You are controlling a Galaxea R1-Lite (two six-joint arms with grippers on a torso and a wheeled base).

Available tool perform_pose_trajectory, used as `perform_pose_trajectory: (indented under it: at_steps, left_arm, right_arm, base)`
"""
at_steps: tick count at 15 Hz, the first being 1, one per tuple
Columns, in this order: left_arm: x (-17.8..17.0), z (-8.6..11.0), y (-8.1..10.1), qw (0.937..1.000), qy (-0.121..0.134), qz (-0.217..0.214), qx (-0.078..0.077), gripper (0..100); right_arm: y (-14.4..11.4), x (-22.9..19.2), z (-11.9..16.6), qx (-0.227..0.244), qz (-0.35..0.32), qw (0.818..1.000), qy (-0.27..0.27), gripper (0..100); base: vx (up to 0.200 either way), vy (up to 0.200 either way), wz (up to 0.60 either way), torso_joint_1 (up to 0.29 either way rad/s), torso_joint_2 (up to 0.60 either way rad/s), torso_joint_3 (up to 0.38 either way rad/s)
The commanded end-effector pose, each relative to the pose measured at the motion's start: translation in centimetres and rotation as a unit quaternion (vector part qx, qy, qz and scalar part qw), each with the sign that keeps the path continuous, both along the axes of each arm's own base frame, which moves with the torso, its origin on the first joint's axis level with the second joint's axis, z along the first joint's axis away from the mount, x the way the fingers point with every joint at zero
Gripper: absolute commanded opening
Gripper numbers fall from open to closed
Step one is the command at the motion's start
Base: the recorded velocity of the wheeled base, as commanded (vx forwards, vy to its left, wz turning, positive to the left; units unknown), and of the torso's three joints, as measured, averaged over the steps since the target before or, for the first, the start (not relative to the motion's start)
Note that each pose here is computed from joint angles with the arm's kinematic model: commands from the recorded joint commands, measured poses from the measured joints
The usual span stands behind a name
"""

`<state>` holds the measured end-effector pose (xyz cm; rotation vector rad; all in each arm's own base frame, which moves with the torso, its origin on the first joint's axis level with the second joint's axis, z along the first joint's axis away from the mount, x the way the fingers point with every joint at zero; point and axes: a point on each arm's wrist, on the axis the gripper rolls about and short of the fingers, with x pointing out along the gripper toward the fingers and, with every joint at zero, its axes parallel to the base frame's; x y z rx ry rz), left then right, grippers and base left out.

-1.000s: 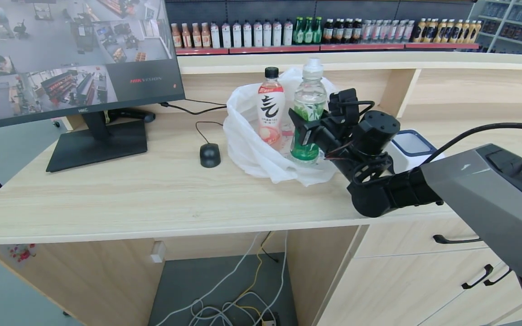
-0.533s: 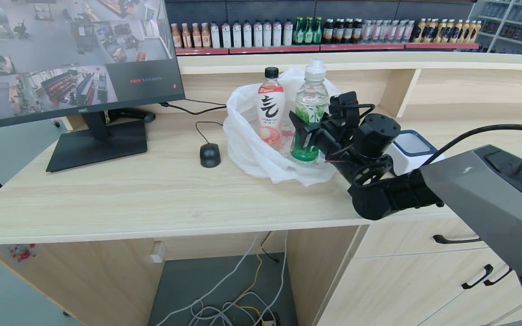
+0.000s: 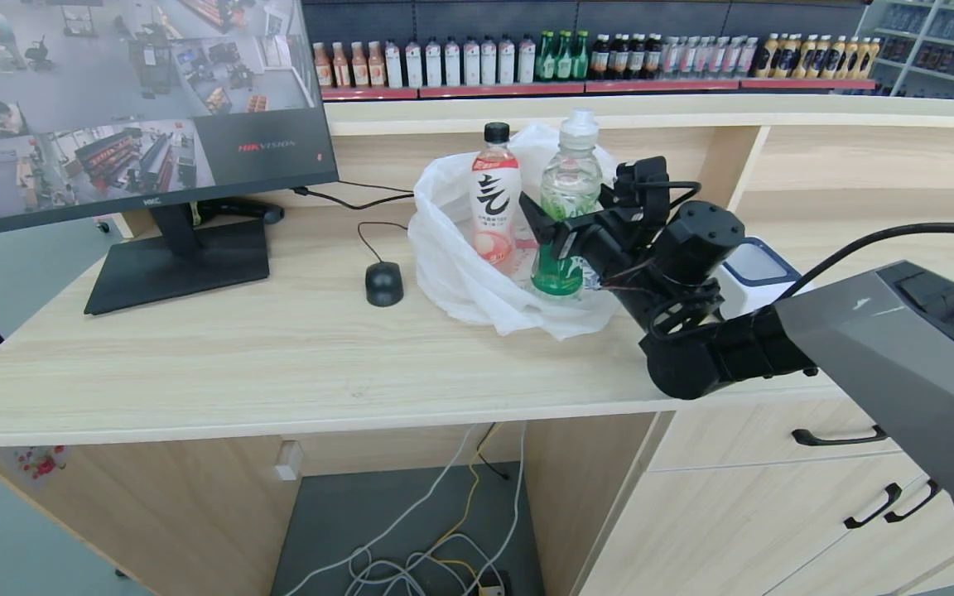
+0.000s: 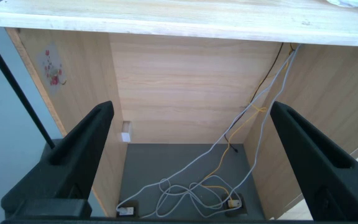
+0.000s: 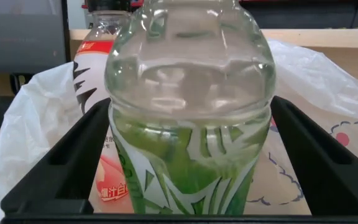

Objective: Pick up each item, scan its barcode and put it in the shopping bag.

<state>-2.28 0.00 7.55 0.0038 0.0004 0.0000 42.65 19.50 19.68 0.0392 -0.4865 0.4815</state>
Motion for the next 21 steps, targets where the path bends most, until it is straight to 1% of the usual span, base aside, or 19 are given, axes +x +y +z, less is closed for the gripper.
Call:
perform_pose_trajectory:
  at_steps: [1,3,5,6,8,9,10,12,14,15,16,18,20,21]
  left_arm:
    - [0.0,0.0,0.0,1.0000,0.000,0.000,0.000,100]
    - [0.0,0.0,0.0,1.0000,0.000,0.000,0.000,100]
    - [0.0,0.0,0.0,1.0000,0.000,-0.001,0.000,100]
    - [0.0,0.0,0.0,1.0000,0.000,-0.001,0.000,100]
    - [0.0,0.0,0.0,1.0000,0.000,0.000,0.000,100]
    - [0.0,0.0,0.0,1.0000,0.000,0.000,0.000,100]
    - [0.0,0.0,0.0,1.0000,0.000,0.000,0.000,100]
    - [0.0,0.0,0.0,1.0000,0.000,0.000,0.000,100]
    - [0.0,0.0,0.0,1.0000,0.000,0.000,0.000,100]
    - [0.0,0.0,0.0,1.0000,0.000,0.000,0.000,100]
    - [0.0,0.0,0.0,1.0000,0.000,0.000,0.000,100]
    - [0.0,0.0,0.0,1.0000,0.000,0.000,0.000,100]
    - [0.0,0.0,0.0,1.0000,0.000,0.000,0.000,100]
    - [0.0,0.0,0.0,1.0000,0.000,0.000,0.000,100]
  right_arm:
    - [-0.1,-0.5,1.1,0.007,0.001,1.000,-0.013,100]
    - [-0.6,-1.9,2.4,0.010,0.003,1.000,-0.023,100]
    - [-1.2,-4.9,3.4,0.013,0.011,0.999,-0.029,100]
    - [-1.5,-6.0,3.4,0.012,0.015,0.999,-0.027,100]
    - [-1.9,-10.8,3.0,0.015,0.036,0.999,-0.031,100]
    - [-2.2,-13.0,2.0,0.007,0.046,0.999,-0.016,100]
    - [-3.0,-15.4,1.5,-0.001,0.047,0.999,0.008,100]
    - [-5.6,-21.0,1.1,-0.015,0.056,0.998,0.035,100]
    - [-7.4,-25.0,0.6,-0.024,0.070,0.996,0.044,100]
    - [-8.1,-26.0,0.5,-0.023,0.069,0.996,0.044,100]
    - [-9.6,-28.3,-0.2,-0.027,0.070,0.996,0.050,100]
    - [-11.7,-31.4,-2.3,-0.043,0.072,0.994,0.076,100]
    - [-12.8,-33.1,-1.3,-0.016,0.078,0.996,0.042,100]
    - [-13.1,-33.6,-1.1,-0.012,0.078,0.996,0.035,100]
  base:
    - [0.000,0.000,0.00,0.000,0.00,0.000]
    - [0.000,0.000,0.00,0.000,0.00,0.000]
    - [0.000,0.000,0.00,0.000,0.00,0.000]
    - [0.000,0.000,0.00,0.000,0.00,0.000]
    - [0.000,0.000,0.00,0.000,0.00,0.000]
    - [0.000,0.000,0.00,0.000,0.00,0.000]
    - [0.000,0.000,0.00,0.000,0.00,0.000]
    - [0.000,0.000,0.00,0.000,0.00,0.000]
    - [0.000,0.000,0.00,0.000,0.00,0.000]
    - [0.000,0.000,0.00,0.000,0.00,0.000]
    - [0.000,0.000,0.00,0.000,0.00,0.000]
    - [0.000,0.000,0.00,0.000,0.00,0.000]
    - [0.000,0.000,0.00,0.000,0.00,0.000]
    - [0.000,0.000,0.00,0.000,0.00,0.000]
